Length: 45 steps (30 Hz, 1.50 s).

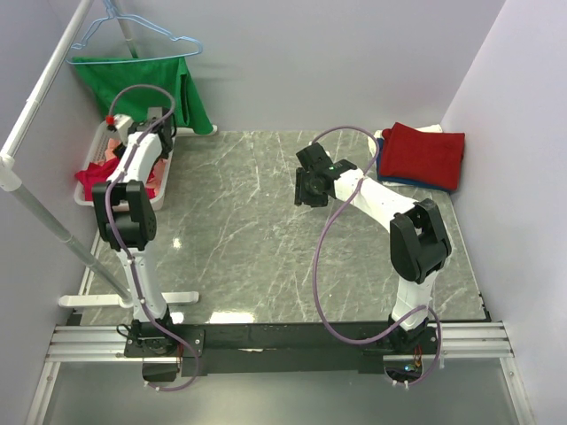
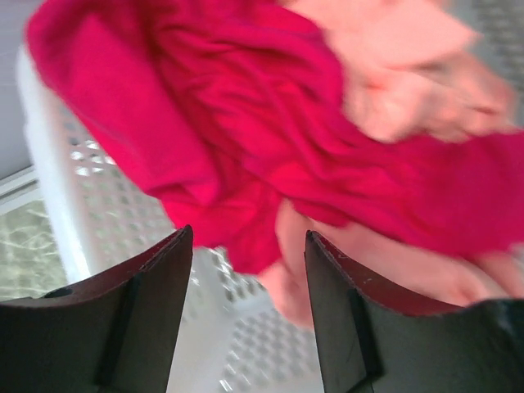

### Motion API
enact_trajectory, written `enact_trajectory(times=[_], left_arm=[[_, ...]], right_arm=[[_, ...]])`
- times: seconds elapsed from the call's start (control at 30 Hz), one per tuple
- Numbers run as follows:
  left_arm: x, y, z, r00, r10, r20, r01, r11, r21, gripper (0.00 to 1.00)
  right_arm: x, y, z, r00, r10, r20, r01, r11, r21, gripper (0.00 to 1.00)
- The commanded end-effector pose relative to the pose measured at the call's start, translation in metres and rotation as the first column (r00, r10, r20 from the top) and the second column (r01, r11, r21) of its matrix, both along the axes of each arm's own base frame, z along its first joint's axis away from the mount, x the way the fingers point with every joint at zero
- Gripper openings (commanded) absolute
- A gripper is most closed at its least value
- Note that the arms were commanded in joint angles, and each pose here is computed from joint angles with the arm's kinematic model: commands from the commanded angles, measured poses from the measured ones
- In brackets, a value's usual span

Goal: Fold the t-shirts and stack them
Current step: Grab the tshirt from the pile

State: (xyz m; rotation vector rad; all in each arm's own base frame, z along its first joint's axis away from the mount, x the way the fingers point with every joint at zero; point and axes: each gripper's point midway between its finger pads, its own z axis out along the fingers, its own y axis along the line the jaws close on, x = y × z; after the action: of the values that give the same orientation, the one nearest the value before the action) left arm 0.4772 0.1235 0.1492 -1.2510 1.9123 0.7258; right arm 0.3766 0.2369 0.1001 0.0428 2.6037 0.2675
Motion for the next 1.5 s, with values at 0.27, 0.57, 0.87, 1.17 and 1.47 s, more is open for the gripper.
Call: enact_trajectory(times=[0.27, 0.57, 0.87, 1.17, 1.47], left_arm=[[-0.026, 0.06, -0.037, 0.988, 0.14, -0.063, -0.14, 0.99, 0.008, 0.7], [-0.02, 0.079, -0.055, 0.988, 0.129, -0.083, -0.129, 0.992, 0.008, 0.77], [-0.017, 0.087, -0.064, 0.988, 0.12, -0.101, -0.12, 0.993, 0.006, 0.24], [-0.019, 0.054, -0.024, 0.999, 0.041, -0.03, -0.042, 0.999, -0.014, 0.01], [-0.014, -0.051, 0.06, 0.98, -0.163, 0.118, 0.162, 0.987, 0.02, 0.01]], right_arm=[[0.0, 0.001, 0.003, 0.999, 0.036, -0.026, -0.036, 0.999, -0.008, 0.53], [0.003, 0.003, 0.001, 0.999, 0.041, -0.034, -0.041, 0.999, -0.013, 0.53], [0.009, 0.005, 0.003, 0.999, 0.035, -0.036, -0.036, 0.999, -0.025, 0.52], [0.011, 0.005, -0.002, 0.999, 0.014, -0.043, -0.015, 1.0, -0.022, 0.52], [0.021, -0.015, 0.009, 0.995, -0.095, 0.0, 0.095, 0.995, -0.04, 0.52]])
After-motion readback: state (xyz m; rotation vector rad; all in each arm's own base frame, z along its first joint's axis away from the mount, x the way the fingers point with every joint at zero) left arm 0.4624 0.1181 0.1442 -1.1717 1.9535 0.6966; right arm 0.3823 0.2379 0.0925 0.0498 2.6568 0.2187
